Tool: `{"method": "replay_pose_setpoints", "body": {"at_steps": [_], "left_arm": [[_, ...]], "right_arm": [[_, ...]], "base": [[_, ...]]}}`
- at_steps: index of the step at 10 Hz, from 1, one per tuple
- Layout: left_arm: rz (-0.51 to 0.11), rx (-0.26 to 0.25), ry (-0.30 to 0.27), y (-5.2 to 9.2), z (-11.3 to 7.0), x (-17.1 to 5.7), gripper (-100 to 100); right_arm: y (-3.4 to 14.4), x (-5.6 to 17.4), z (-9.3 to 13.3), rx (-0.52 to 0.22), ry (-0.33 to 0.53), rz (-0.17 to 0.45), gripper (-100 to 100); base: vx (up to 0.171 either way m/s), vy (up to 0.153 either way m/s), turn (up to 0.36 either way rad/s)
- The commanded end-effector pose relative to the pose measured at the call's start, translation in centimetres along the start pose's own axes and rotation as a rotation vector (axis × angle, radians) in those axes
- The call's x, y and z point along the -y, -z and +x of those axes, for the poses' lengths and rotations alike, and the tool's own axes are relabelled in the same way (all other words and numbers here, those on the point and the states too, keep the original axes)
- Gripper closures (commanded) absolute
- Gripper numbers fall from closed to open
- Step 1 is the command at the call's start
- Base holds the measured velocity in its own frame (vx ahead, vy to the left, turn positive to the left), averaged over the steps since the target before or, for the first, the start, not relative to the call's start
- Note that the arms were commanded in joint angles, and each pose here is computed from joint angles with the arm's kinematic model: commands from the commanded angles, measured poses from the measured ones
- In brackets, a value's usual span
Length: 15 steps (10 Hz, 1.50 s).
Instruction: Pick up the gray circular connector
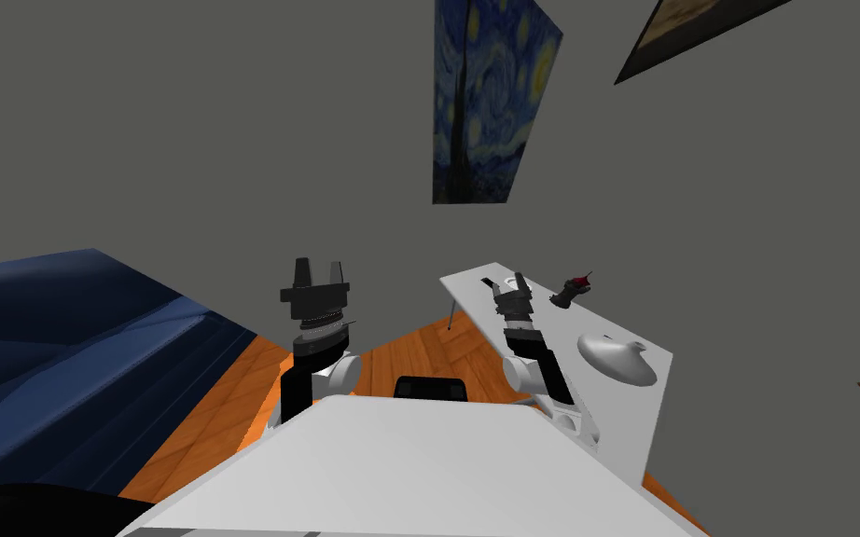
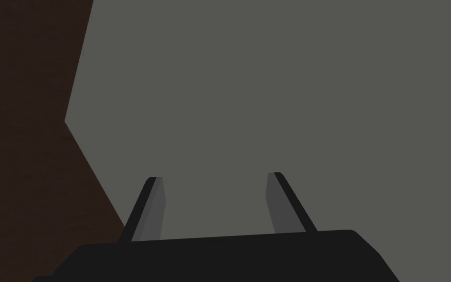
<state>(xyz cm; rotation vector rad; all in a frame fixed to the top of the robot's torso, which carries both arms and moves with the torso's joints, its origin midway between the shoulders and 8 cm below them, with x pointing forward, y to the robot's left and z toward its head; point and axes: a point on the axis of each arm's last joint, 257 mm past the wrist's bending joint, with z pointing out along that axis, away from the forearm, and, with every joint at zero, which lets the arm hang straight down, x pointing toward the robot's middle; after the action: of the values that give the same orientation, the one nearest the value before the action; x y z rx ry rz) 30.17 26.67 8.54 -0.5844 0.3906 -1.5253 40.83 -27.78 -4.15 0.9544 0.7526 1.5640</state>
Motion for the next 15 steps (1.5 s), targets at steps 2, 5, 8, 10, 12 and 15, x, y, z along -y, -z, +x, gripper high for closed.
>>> {"method": "replay_pose_setpoints", "body": {"at_steps": [2, 5, 8, 10, 12, 15], "left_arm": [[0.0, 0.0, 0.0, 0.0, 0.0, 0.0, 0], [0.0, 0.0, 0.0, 0.0, 0.0, 0.0, 0], [0.0, 0.0, 0.0, 0.0, 0.0, 0.0, 0], [0.0, 0.0, 0.0, 0.0, 0.0, 0.0, 0], [0.0, 0.0, 0.0, 0.0, 0.0, 0.0, 0], [0.0, 0.0, 0.0, 0.0, 0.0, 0.0, 0]], "right_arm": [[-0.4, 1.5, -0.7, 0.006, -0.095, 0.048, -100], [-0.9, 3.7, -2.0, 0.028, -0.221, 0.115, -100], [-1.2, 4.9, -2.7, 0.046, -0.314, 0.15, -100], [-1.4, 6.2, -3.3, 0.067, -0.396, 0.187, -100], [-1.6, 7.5, -4.0, 0.093, -0.481, 0.224, -100], [-1.8, 10.3, -5.4, 0.149, -0.62, 0.304, -100]], "base": [[-0.065, 0.013, -0.05], [-0.06, 0.006, -0.041], [-0.052, 0.005, -0.038], [-0.05, 0.004, -0.038], [-0.054, 0.006, -0.038], [-0.048, 0.006, -0.042]]}}
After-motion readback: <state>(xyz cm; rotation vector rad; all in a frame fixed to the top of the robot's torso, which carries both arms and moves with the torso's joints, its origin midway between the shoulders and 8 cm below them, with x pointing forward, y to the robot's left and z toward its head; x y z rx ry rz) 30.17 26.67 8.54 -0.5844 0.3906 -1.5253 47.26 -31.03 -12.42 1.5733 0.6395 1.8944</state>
